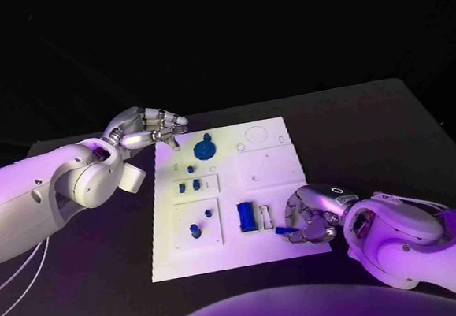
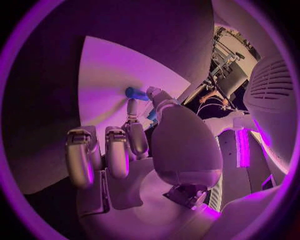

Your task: Assemble the parts on the task board

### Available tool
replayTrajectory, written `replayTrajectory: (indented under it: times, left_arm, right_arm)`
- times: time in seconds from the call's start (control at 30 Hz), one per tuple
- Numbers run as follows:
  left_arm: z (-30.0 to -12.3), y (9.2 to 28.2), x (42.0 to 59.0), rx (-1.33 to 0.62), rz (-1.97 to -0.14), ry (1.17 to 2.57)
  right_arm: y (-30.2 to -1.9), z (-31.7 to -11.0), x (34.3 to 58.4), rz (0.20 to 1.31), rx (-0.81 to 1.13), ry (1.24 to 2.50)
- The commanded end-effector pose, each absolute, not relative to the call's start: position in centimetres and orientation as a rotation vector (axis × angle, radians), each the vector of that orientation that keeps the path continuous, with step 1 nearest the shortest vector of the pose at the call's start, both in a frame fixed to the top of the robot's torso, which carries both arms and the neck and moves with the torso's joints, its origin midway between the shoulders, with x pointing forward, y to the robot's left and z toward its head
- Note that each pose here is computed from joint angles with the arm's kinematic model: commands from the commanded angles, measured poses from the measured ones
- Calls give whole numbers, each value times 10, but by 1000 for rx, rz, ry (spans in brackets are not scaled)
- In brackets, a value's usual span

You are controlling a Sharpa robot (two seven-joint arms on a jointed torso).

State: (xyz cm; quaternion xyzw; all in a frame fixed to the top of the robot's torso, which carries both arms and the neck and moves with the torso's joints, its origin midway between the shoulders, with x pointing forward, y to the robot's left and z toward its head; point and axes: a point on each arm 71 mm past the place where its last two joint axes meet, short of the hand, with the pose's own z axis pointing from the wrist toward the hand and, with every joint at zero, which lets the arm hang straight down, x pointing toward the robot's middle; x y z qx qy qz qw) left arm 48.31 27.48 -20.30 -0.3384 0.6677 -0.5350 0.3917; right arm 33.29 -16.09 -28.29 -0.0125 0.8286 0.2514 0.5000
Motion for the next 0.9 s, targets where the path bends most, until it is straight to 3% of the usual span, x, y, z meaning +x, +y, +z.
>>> replayTrajectory:
  times: [0.03,0.9]
  left_arm:
    - [-202,273,483,-852,-1374,1698]
    - [-203,273,483,-854,-1371,1701]
  right_arm:
    - [-158,-283,331,581,-78,1998]
    - [-158,-284,331,506,-175,1993]
